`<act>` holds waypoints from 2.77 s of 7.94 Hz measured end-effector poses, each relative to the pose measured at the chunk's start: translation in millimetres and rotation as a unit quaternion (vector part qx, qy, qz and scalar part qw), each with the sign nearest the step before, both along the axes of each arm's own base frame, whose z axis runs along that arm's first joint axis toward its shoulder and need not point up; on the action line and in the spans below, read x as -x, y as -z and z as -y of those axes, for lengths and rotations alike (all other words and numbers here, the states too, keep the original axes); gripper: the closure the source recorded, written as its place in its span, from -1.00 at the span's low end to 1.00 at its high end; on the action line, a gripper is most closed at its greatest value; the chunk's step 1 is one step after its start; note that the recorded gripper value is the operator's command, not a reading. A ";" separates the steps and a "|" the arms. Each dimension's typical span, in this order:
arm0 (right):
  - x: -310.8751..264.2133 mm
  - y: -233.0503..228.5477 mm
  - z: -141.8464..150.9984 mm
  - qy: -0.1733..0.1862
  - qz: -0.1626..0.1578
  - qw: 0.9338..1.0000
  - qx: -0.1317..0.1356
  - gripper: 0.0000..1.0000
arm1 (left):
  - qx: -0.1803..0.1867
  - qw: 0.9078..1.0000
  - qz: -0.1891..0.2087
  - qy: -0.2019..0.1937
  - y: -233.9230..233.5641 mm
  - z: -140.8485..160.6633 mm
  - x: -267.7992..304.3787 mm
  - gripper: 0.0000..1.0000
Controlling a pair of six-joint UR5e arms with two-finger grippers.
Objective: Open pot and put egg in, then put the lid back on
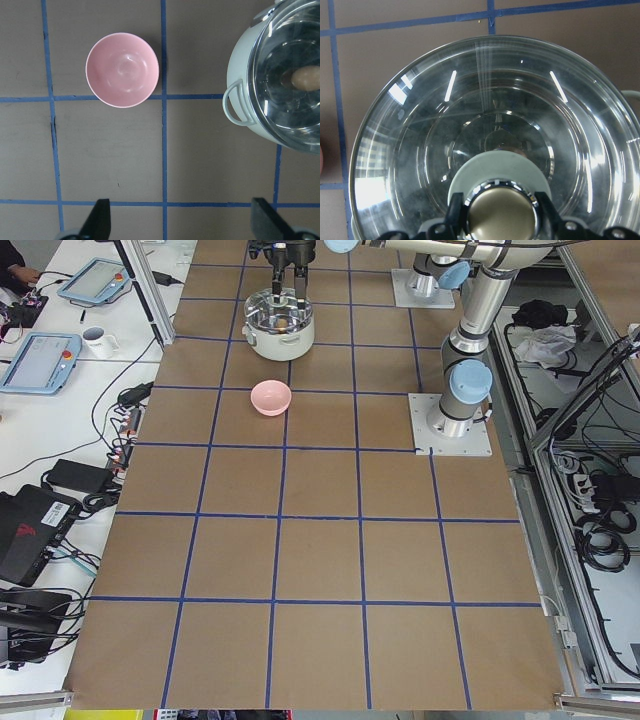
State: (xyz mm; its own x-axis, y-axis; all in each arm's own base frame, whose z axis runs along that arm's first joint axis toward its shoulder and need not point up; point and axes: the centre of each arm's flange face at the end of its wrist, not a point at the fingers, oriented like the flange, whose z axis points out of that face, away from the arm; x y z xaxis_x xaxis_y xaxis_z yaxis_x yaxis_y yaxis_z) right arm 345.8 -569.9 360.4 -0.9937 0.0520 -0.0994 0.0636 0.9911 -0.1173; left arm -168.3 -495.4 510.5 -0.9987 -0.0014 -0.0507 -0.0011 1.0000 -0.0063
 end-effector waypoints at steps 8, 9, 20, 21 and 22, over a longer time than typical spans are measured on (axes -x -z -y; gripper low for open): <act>0.9 1.4 -0.8 0.008 -0.002 1.000 -0.001 -0.30 | 0.000 1.000 0.000 0.000 0.0 0.0 0.0 -1.00; 0.9 1.8 -1.0 0.009 -0.002 1.000 -0.001 -0.37 | 0.000 1.000 0.000 0.000 0.0 0.0 0.0 -1.00; 219.1 -125.9 -9.6 -0.043 -0.045 0.998 -0.003 -1.00 | 0.000 1.000 0.000 0.001 0.2 0.0 0.0 -1.00; 235.0 -136.2 -18.3 -0.032 -0.049 0.998 -0.002 -1.00 | -0.001 1.000 0.000 0.001 0.5 -0.1 0.0 -1.00; 240.7 -144.3 -27.7 -0.024 -0.050 0.998 -0.005 -1.00 | -0.001 1.000 0.000 0.001 0.5 -0.1 0.0 -1.00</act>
State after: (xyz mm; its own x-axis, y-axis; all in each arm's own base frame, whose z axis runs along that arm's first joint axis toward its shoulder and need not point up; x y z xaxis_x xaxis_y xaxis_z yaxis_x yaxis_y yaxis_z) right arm 105.1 -542.2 504.8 -1.0000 0.0047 0.0013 0.0045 0.9938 -0.1107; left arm -168.3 -495.4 510.1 -0.9987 0.0009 -0.0508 0.0012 1.0000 -0.0052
